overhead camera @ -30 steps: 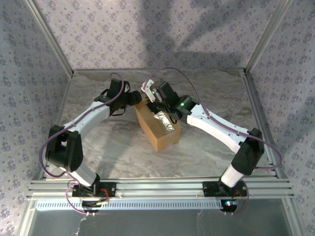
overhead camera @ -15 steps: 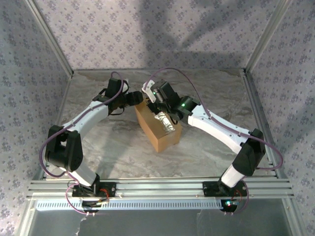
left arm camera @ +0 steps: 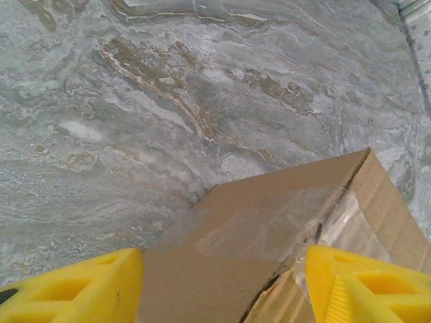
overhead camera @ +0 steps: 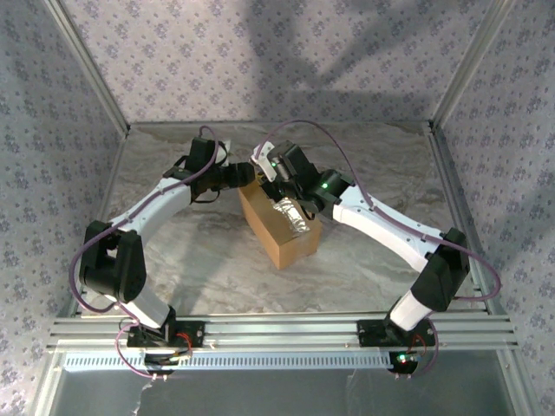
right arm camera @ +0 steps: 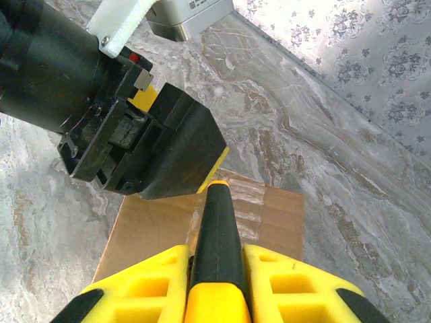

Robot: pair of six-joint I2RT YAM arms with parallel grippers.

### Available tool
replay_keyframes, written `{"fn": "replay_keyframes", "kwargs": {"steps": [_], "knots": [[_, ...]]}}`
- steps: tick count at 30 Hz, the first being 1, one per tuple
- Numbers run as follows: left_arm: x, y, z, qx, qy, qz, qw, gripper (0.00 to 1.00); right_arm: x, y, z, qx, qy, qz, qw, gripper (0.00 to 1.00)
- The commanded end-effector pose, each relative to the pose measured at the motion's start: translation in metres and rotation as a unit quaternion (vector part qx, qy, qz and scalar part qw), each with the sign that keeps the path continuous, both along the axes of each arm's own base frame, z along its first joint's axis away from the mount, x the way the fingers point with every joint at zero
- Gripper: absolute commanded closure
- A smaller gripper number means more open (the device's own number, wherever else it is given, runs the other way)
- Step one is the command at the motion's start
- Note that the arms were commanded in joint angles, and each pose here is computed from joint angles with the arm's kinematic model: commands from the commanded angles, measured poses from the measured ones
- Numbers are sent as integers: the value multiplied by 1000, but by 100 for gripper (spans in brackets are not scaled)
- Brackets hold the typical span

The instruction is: Unpack the express box

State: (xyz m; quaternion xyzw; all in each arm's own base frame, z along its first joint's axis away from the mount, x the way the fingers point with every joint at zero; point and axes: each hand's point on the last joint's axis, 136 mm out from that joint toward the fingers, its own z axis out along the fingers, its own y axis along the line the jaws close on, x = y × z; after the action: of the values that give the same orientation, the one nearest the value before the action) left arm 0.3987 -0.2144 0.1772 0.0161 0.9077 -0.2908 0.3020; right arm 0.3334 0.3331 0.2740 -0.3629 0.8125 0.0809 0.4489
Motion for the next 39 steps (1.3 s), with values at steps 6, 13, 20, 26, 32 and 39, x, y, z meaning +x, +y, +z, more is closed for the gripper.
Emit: {"fn": "replay_keyframes", "kwargs": {"steps": [6, 13, 20, 26, 32, 39], "knots": [[-3, -3, 0, 3, 10, -15, 1000, 38, -11, -11, -22, -25, 41, -1, 999, 100], [-4, 3, -24, 25, 49, 2, 998, 40, -12, -11, -20, -31, 34, 0, 999, 100], [-7, 6, -36, 28, 72, 15, 997, 42, -13, -13, -15, -41, 22, -2, 999, 100], [-8, 8, -36, 33, 74, 18, 997, 42, -13, -16, -9, -40, 13, -6, 999, 100], [-9, 10, -37, 37, 78, 21, 996, 43, -14, -18, -7, -42, 9, -7, 999, 100], [-10, 10, -38, 38, 79, 21, 996, 43, -17, -19, -4, -42, 6, -7, 999, 100]]}}
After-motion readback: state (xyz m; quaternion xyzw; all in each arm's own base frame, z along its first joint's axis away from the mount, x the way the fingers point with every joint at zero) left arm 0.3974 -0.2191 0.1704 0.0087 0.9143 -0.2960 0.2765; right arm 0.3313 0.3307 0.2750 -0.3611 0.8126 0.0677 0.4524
